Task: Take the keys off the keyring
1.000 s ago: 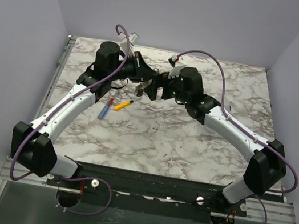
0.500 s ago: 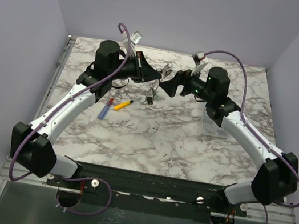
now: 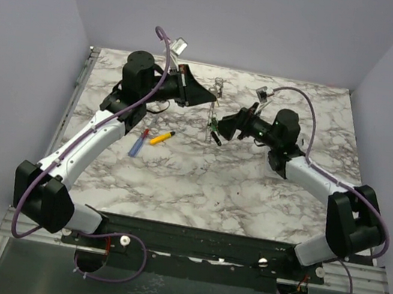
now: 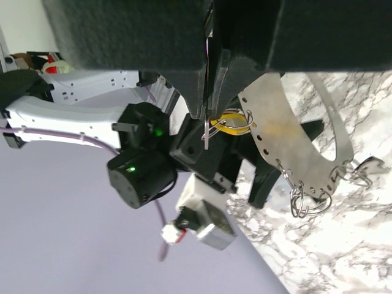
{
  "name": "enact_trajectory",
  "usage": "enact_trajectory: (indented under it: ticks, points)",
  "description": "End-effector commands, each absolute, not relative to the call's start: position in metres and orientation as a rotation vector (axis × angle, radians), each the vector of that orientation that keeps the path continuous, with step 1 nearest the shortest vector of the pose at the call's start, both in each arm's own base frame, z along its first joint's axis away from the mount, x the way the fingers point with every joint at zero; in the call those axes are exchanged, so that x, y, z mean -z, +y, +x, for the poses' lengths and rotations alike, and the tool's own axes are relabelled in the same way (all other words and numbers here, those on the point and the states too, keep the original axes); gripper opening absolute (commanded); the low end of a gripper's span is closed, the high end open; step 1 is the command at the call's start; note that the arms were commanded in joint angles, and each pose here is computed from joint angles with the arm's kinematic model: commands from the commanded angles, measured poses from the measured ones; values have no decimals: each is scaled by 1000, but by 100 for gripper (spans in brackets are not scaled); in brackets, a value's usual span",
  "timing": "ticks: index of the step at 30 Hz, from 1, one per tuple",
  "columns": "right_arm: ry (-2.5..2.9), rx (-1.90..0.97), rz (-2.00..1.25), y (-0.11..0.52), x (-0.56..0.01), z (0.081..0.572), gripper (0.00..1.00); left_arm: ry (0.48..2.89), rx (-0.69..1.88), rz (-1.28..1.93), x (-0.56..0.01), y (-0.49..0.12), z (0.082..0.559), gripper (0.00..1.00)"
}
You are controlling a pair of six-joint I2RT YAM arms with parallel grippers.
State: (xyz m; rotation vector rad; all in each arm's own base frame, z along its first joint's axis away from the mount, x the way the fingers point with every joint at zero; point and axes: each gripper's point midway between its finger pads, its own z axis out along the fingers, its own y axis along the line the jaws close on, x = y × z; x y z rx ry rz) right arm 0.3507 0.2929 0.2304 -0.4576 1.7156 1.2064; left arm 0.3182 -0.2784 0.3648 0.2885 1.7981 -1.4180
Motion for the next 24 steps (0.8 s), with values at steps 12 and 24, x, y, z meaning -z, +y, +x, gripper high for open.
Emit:
enact_trajectory:
  ticks: [12, 24]
  points:
    - [1634, -1731, -282, 324, -257, 337, 93, 1650, 1552, 403, -395, -283, 294, 0]
    - [1711, -1531, -304, 322, -250, 353, 32, 1685, 1511, 435, -377, -278, 284, 0]
